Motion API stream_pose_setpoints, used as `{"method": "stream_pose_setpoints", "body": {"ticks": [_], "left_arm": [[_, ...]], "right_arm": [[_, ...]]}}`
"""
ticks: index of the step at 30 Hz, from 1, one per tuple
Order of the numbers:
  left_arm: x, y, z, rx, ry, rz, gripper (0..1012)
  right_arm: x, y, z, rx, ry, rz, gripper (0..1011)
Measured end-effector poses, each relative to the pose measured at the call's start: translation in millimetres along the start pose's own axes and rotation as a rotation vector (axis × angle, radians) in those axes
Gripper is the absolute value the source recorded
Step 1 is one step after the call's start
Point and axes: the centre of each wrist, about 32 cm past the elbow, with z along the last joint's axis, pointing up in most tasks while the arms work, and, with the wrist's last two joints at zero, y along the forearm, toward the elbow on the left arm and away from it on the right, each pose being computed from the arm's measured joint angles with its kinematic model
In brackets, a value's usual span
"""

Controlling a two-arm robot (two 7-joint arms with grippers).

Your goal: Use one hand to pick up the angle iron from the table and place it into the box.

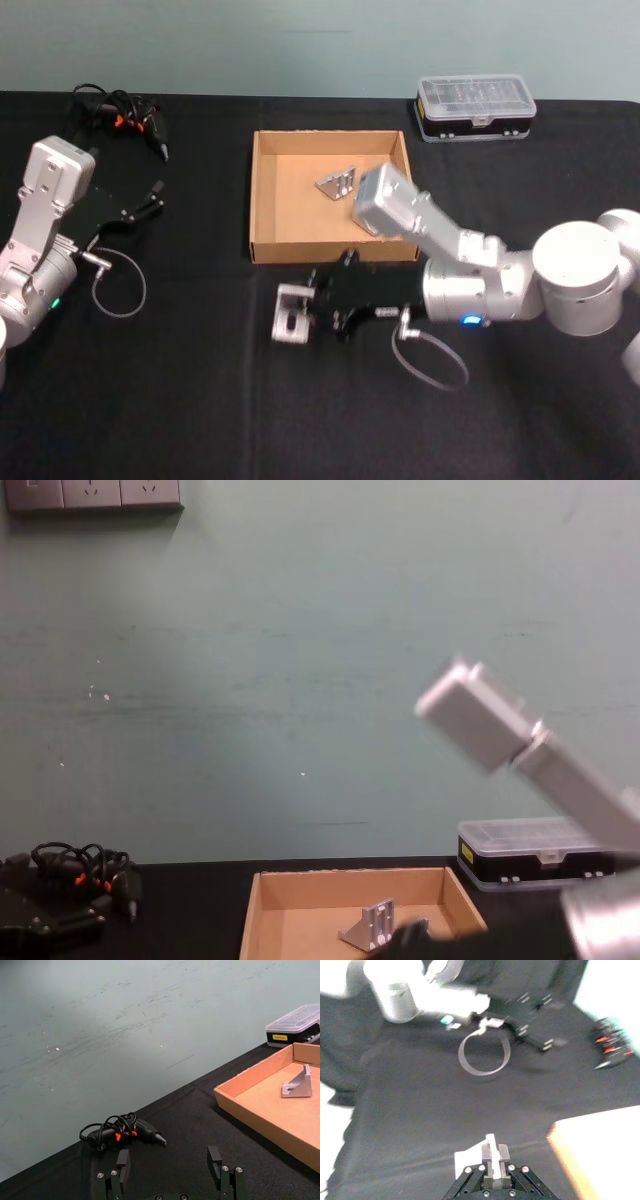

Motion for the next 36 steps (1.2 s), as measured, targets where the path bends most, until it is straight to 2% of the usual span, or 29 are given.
{"method": "stream_pose_setpoints", "body": {"ticks": [5,9,15,17,24,25,28,31,36], "left_arm": [[0.0,0.0,0.0,0.0,0.0,0.0,1011],[0.0,0.0,0.0,0.0,0.0,0.0,1011],[0.0,0.0,0.0,0.0,0.0,0.0,1011],[0.0,0.0,0.0,0.0,0.0,0.0,1011],[0.0,0.0,0.0,0.0,0.0,0.0,1011],[0.0,0.0,0.0,0.0,0.0,0.0,1011],[0.0,0.0,0.0,0.0,0.0,0.0,1011],[0.0,0.0,0.0,0.0,0.0,0.0,1011],[0.0,0.0,0.0,0.0,0.0,0.0,1011]], "right_arm": [[2.4,-17.6,11.0,0.044,-0.014,-0.113,86],[7.1,-29.6,17.5,0.078,-0.02,-0.248,86],[18.1,-25.7,17.0,0.087,-0.022,-0.396,86],[21.8,-22.2,15.5,0.082,-0.018,-0.415,86],[36.8,9.2,8.6,0.028,0.0,-0.435,86],[36.8,9.2,8.6,0.028,0.0,-0.435,86],[39.3,24.5,6.7,-0.006,-0.001,-0.425,86],[40.0,33.5,5.8,-0.027,-0.004,-0.418,86],[40.1,43.8,4.1,-0.052,-0.006,-0.41,86]]}}
